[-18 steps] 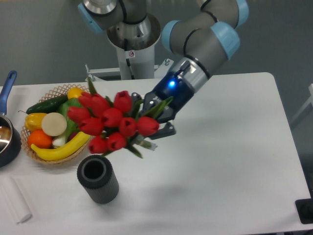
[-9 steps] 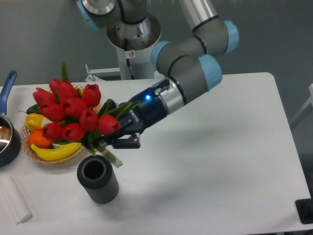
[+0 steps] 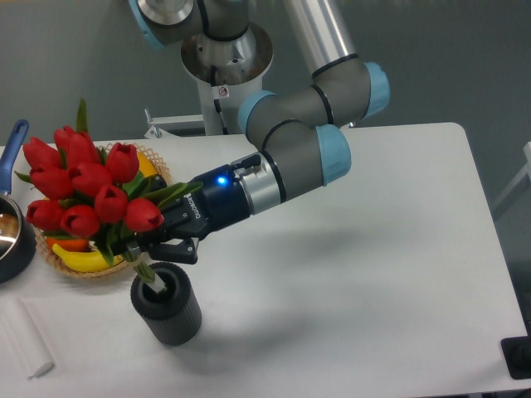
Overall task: Insert the flowers into the vase
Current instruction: 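Lower the tulip stems into the grey vase opening, then push the tulip bunch down into the vase and straighten it upright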
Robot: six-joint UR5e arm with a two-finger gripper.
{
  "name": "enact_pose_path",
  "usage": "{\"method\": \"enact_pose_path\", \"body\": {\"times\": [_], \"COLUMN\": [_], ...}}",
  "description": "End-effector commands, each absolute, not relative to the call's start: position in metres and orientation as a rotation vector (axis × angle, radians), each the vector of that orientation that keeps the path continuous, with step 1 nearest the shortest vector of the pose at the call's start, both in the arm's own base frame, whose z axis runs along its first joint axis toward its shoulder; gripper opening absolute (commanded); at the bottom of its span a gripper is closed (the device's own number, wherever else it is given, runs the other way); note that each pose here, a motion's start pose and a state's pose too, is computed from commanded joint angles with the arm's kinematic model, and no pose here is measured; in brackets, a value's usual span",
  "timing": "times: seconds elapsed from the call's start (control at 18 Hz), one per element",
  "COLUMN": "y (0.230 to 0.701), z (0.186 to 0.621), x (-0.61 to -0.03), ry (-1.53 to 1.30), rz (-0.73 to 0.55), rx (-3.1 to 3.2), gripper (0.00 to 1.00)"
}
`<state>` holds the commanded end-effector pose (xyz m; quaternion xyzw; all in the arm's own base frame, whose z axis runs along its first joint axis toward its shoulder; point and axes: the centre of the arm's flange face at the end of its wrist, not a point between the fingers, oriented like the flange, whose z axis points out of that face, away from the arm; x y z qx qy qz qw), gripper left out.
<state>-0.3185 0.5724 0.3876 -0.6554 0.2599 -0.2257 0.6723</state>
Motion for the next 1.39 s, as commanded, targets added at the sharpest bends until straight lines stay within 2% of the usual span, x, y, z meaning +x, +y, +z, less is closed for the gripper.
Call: {"method": "enact_pose_path", "body": {"times": [0.56,0.94,1.39], "y": [0.564,0.562,0.561], "z": [0.358,0.307,0.261], "x": [-0.313,-0.312,-0.314], "ry": [0.533,0.476,0.500], "rz": [-0.556,-0.611,-0.580], "rx": [-1.502,-1.543,-1.532], "gripper": [0.15,0.15,0.15]}}
